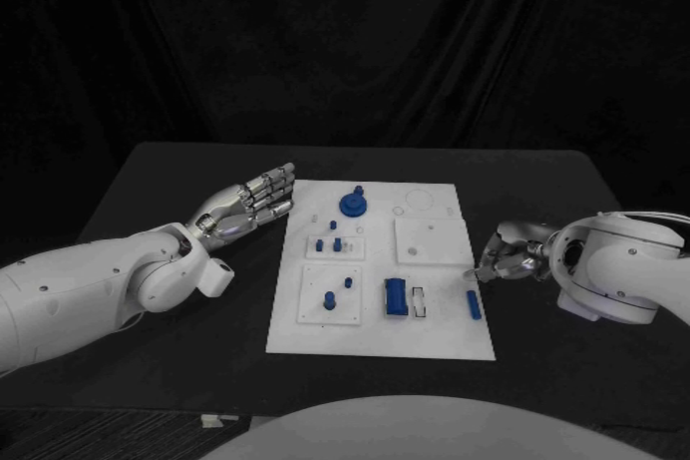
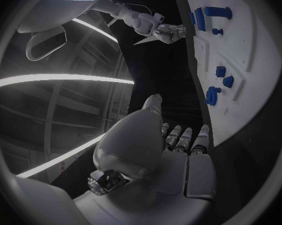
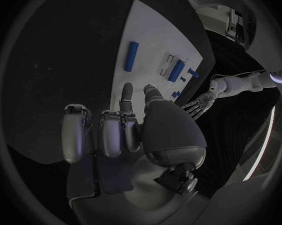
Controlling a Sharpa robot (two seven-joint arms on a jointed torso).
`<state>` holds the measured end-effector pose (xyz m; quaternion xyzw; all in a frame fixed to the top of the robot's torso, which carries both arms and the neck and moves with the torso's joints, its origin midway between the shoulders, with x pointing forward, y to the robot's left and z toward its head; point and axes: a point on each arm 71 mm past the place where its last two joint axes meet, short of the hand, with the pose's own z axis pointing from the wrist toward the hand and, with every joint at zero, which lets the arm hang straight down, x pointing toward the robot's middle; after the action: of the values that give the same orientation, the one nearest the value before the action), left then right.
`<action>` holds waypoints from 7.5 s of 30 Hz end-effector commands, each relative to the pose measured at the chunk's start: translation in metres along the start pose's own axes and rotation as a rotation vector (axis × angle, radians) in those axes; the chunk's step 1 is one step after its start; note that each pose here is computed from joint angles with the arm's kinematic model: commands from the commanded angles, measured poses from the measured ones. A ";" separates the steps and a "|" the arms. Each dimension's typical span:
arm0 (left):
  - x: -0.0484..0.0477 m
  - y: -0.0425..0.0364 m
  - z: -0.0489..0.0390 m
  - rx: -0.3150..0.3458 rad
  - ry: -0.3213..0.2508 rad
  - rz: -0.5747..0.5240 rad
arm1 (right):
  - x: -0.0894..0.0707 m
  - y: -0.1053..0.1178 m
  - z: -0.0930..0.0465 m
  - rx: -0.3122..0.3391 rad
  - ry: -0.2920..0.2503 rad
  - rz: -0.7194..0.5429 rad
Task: Assemble the parts on the task board
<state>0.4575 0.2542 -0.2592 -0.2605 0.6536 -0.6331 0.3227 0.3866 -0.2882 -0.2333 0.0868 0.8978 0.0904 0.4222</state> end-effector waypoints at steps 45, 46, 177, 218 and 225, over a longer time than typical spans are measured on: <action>0.0030 0.0040 -0.0005 -0.002 0.013 -0.022 | 0.039 0.016 0.019 0.000 0.115 -0.129; 0.0031 0.0041 -0.0005 -0.002 0.014 -0.022 | 0.039 0.016 0.019 -0.002 0.114 -0.126; 0.0069 0.0009 -0.0049 0.052 -0.024 -0.003 | -0.015 0.029 0.006 -0.297 -0.261 0.607; 0.0219 -0.0129 0.0242 0.077 -0.246 0.012 | -0.024 0.060 0.048 -0.587 -0.388 1.120; 0.0290 -0.0249 0.0359 0.049 -0.451 -0.024 | -0.031 0.092 0.059 -0.545 -0.484 1.224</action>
<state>0.4606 0.1993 -0.2328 -0.3316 0.5630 -0.6323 0.4162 0.4573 -0.1905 -0.2221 0.4449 0.5408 0.5507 0.4542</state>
